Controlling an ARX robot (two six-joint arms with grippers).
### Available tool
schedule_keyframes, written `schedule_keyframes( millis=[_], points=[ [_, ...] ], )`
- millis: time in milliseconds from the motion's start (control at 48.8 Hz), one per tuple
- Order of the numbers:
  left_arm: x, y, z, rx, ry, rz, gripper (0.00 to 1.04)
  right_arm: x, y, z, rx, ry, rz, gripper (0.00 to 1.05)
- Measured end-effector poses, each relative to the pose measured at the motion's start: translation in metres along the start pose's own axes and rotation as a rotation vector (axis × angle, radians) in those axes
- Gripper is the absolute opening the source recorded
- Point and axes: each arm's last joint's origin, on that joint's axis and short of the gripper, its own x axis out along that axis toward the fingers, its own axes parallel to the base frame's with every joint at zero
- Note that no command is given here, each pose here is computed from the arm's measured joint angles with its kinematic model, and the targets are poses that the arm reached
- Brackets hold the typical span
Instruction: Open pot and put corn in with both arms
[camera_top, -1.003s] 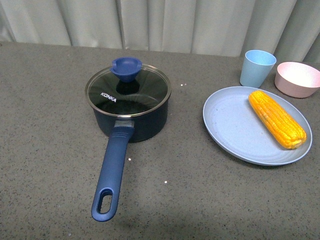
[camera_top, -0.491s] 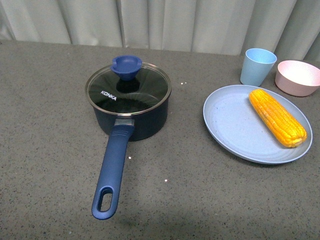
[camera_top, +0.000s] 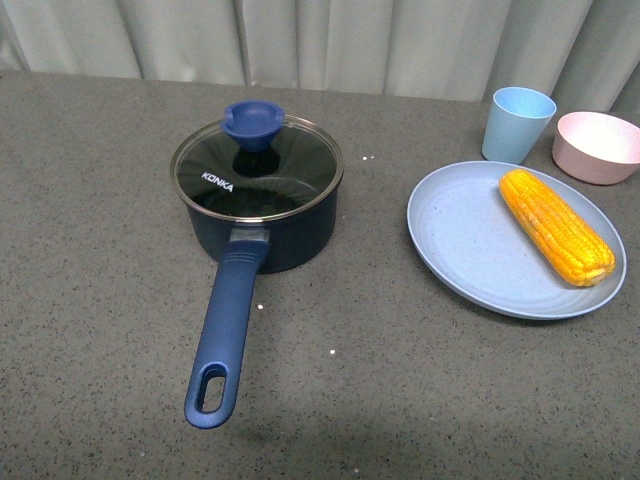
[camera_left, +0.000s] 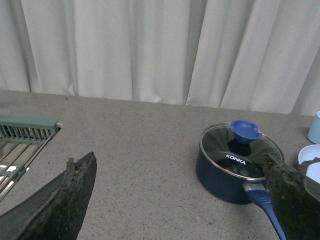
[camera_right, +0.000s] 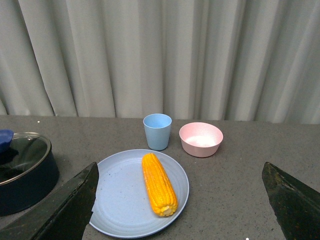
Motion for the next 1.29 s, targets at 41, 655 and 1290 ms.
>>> schedule_keyframes(
  millis=[41, 655, 1290],
  points=[
    [0.0, 0.0, 0.0, 0.0, 0.0, 0.0, 0.98, 0.0, 0.0, 0.0, 0.0, 0.0, 0.0, 0.96],
    [0.0, 0.0, 0.0, 0.0, 0.0, 0.0, 0.98, 0.0, 0.0, 0.0, 0.0, 0.0, 0.0, 0.96],
    [0.0004, 0.0, -0.0014, -0.014, 0.044, -0.009, 0.98, 0.0, 0.0, 0.0, 0.0, 0.0, 0.0, 0.96]
  ],
)
